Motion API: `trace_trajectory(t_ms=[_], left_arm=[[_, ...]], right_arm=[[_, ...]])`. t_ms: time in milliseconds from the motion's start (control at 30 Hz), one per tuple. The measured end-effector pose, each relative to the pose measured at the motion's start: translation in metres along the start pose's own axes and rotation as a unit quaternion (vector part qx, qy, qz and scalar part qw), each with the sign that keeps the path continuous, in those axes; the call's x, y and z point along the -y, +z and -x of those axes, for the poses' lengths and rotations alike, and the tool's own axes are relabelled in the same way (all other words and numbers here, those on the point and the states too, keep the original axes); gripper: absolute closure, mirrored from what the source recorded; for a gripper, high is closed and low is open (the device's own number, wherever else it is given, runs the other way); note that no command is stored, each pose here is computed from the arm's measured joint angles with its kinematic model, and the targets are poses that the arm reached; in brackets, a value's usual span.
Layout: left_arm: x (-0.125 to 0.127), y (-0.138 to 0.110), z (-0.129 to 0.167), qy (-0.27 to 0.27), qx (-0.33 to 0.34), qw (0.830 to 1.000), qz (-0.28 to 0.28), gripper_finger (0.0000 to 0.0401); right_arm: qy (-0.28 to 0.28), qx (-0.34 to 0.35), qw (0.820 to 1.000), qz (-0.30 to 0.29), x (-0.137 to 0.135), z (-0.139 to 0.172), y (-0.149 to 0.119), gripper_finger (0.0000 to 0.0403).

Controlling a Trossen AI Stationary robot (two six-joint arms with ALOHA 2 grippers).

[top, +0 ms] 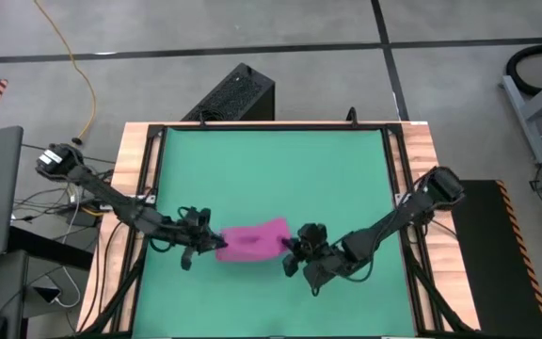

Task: Roll towel
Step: Fold the pink towel

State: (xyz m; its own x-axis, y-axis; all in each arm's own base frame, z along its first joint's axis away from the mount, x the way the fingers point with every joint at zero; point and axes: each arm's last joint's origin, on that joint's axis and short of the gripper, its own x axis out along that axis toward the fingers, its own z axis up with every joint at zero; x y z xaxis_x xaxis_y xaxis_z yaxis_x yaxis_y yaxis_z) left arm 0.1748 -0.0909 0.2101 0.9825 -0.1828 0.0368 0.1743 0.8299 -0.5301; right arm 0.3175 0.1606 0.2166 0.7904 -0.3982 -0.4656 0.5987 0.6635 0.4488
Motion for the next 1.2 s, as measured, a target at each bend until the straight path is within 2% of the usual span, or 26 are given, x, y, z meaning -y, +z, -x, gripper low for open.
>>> trace_trajectory(t_ms=[133, 267, 533, 667, 833, 967, 1067, 1200], left_arm=[[0.0, 0.005, 0.009, 0.02, -0.001, 1.0, -0.014, 0.0401], [-0.004, 0.007, 0.014, 0.066, 0.001, 0.997, -0.027, 0.0401], [-0.021, 0.036, 0.02, 0.148, 0.085, 0.979, -0.113, 0.0401], [-0.042, 0.053, 0.022, 0.214, 0.116, 0.958, -0.154, 0.0401], [-0.075, 0.076, 0.029, 0.307, 0.133, 0.915, -0.226, 0.0401], [-0.094, 0.104, 0.035, 0.34, 0.125, 0.892, -0.27, 0.0401], [-0.102, 0.124, 0.037, 0.327, 0.106, 0.896, -0.282, 0.0401], [-0.102, 0.136, 0.034, 0.261, 0.063, 0.928, -0.258, 0.0401]], right_arm=[[-0.003, 0.019, 0.999, 0.036, 0.004, 0.001, 0.028, 0.0397], [-0.007, 0.042, 0.997, 0.063, 0.009, 0.003, 0.058, 0.0397], [-0.021, 0.052, 0.994, 0.095, 0.036, -0.011, 0.118, 0.0397], [-0.027, 0.032, 0.994, 0.097, 0.057, -0.031, 0.141, 0.0397], [-0.057, 0.034, 0.993, 0.097, 0.085, -0.05, 0.168, 0.0397], [-0.071, 0.068, 0.99, 0.105, 0.098, -0.055, 0.188, 0.0397], [-0.07, 0.093, 0.986, 0.116, 0.102, -0.057, 0.198, 0.0397], [-0.06, 0.1, 0.985, 0.129, 0.097, -0.056, 0.198, 0.0396]])
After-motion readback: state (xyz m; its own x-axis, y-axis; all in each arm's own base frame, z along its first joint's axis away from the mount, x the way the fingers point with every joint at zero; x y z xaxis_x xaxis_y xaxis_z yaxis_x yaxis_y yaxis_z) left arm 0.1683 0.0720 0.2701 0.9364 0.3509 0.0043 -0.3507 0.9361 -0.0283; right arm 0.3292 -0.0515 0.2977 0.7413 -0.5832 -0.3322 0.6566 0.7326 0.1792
